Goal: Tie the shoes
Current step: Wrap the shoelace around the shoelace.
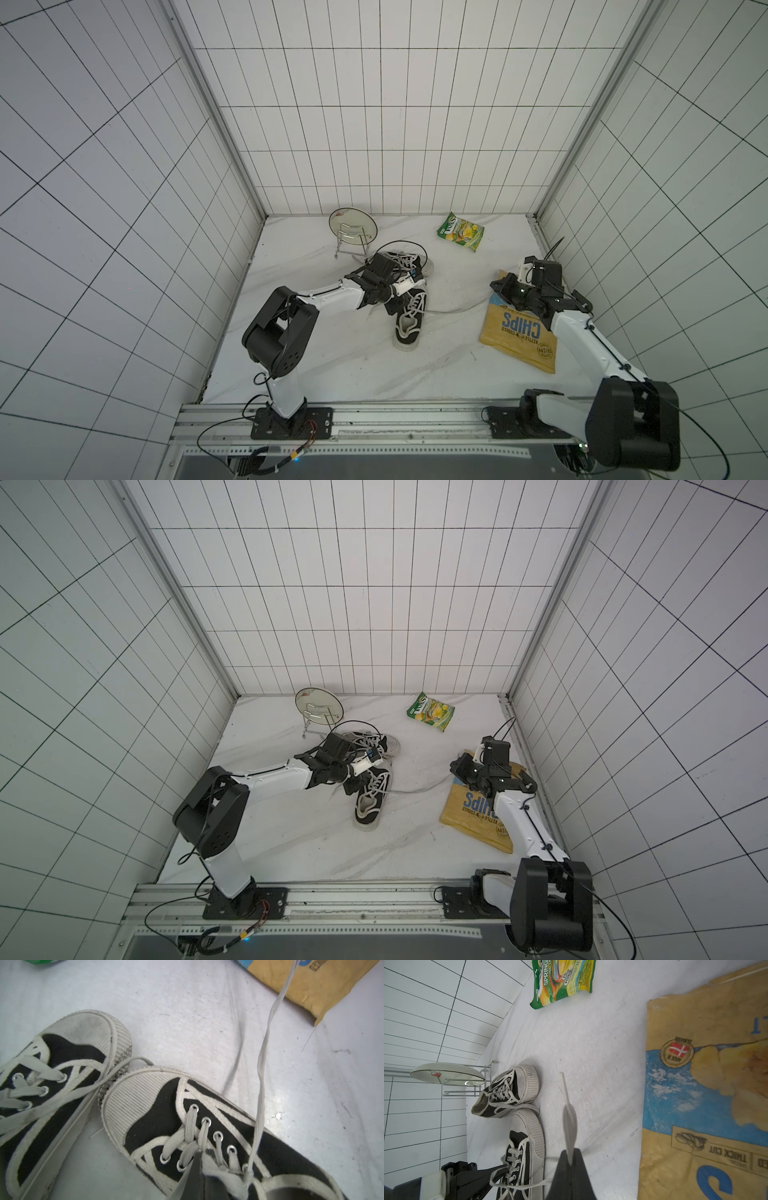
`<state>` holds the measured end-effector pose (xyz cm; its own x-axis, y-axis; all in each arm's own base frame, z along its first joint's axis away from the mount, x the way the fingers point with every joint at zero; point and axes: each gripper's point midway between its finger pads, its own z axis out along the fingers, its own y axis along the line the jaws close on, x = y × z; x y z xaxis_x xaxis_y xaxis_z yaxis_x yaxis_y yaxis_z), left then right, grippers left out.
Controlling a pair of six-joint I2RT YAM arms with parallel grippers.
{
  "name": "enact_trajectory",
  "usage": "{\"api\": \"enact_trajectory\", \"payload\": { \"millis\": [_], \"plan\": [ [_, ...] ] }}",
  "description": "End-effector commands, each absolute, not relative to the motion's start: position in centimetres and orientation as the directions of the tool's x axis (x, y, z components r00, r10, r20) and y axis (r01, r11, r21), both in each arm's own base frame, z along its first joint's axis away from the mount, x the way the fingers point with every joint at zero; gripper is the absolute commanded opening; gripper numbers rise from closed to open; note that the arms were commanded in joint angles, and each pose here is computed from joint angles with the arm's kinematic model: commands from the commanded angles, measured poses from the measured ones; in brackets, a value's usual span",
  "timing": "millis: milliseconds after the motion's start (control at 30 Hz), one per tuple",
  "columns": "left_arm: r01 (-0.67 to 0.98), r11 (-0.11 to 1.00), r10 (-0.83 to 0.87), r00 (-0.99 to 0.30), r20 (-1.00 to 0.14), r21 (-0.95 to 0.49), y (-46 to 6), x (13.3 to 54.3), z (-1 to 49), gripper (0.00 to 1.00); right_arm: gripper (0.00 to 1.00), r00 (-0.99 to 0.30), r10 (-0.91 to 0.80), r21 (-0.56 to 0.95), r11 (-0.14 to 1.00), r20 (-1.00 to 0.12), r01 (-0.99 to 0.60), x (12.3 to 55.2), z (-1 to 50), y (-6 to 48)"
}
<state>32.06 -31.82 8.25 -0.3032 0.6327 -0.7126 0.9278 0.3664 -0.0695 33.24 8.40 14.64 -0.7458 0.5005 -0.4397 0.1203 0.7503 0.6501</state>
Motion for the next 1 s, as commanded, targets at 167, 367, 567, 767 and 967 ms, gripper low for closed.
{"api": "enact_trajectory", "payload": {
  "millis": [167,367,567,767,967],
  "plan": [
    [0.841,0.476,0.444,-0.482,-0.756,-0.257,-30.5,31.2,11.4,0.00,0.00,-0.755,0.425,0.711,0.698,-0.500,-0.078,36.2,22.1,14.0],
    [0.777,0.514,0.374,-0.584,-0.720,-0.364,-28.7,30.5,12.0,0.00,0.00,-0.802,0.353,0.811,0.527,-0.481,-0.255,38.2,26.8,23.9],
    [0.755,0.500,0.346,-0.624,-0.701,-0.425,-27.7,29.0,11.6,0.00,0.00,-0.893,0.263,0.890,0.379,-0.365,-0.253,38.0,23.7,32.7],
    [0.751,0.466,0.335,-0.640,-0.692,-0.468,-27.8,27.8,11.5,0.00,0.00,-0.972,0.071,0.903,0.390,-0.226,-0.181,35.9,15.8,38.3],
    [0.747,0.458,0.334,-0.646,-0.686,-0.481,-28.1,28.1,11.4,0.00,0.30,-0.981,-0.021,0.875,0.449,-0.192,-0.181,35.4,13.3,38.3]
  ]
}}
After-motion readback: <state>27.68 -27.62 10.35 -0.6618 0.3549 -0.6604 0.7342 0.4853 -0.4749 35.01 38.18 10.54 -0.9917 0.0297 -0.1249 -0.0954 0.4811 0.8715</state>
